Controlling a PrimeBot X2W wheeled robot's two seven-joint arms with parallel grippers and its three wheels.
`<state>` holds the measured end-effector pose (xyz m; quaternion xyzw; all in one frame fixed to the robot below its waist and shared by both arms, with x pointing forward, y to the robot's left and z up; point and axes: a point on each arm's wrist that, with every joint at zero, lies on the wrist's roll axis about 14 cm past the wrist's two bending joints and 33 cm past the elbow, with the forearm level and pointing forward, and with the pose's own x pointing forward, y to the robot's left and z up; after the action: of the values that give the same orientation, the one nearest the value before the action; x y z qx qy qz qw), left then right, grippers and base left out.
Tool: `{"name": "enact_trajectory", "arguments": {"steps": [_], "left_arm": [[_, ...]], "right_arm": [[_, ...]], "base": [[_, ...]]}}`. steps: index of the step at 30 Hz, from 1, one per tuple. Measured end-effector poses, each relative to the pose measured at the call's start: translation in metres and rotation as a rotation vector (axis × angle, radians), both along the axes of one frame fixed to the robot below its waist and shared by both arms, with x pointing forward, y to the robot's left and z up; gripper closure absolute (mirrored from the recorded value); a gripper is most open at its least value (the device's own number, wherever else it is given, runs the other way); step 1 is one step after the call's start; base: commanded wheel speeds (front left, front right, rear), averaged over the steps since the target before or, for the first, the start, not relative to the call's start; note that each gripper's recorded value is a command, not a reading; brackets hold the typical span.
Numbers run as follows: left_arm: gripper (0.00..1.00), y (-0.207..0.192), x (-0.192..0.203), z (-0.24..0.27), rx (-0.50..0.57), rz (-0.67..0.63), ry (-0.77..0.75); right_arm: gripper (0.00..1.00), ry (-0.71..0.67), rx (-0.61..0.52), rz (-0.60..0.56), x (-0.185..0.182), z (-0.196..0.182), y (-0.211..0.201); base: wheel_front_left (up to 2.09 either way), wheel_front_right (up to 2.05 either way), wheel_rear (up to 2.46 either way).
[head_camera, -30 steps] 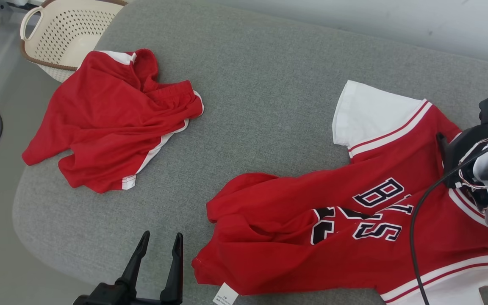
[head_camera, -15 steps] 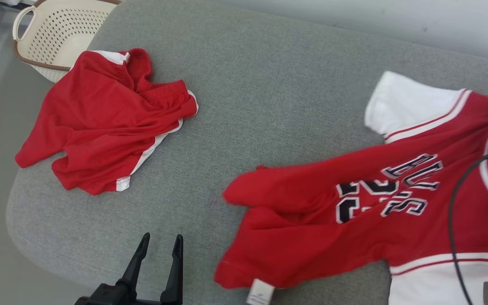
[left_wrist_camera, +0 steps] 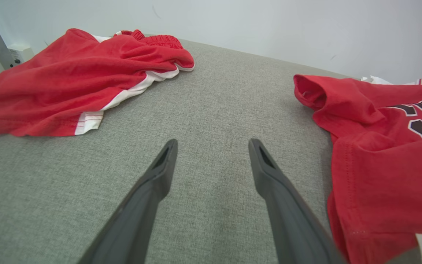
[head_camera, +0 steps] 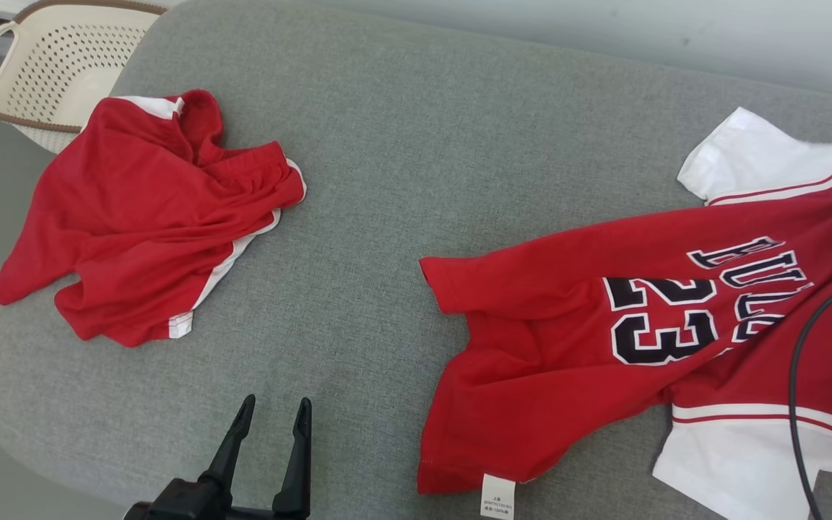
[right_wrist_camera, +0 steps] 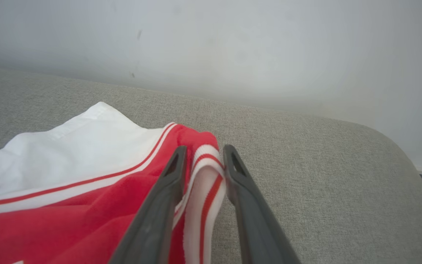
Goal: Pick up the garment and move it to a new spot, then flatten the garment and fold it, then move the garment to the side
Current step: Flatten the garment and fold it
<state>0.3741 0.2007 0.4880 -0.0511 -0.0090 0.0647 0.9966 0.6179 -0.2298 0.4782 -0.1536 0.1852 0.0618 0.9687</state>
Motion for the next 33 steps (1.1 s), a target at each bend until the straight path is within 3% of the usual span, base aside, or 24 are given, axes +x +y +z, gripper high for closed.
{"name": "enact_trajectory", "arguments": {"steps": [17,33], "left_arm": [[0.00,-0.009,-0.009,0.016,-0.007,-0.031,-0.054],[0.00,-0.019,-0.016,0.033,-0.009,-0.058,-0.110]], "right_arm": [[0.00,-0.336,0.152,0.124,-0.024,0.085,0.039],[0.00,-0.445,0.260,0.151,-0.121,0.074,0.041]], "base": [[0.00,0.00,0.00],[0.00,0.00,0.00]]}}
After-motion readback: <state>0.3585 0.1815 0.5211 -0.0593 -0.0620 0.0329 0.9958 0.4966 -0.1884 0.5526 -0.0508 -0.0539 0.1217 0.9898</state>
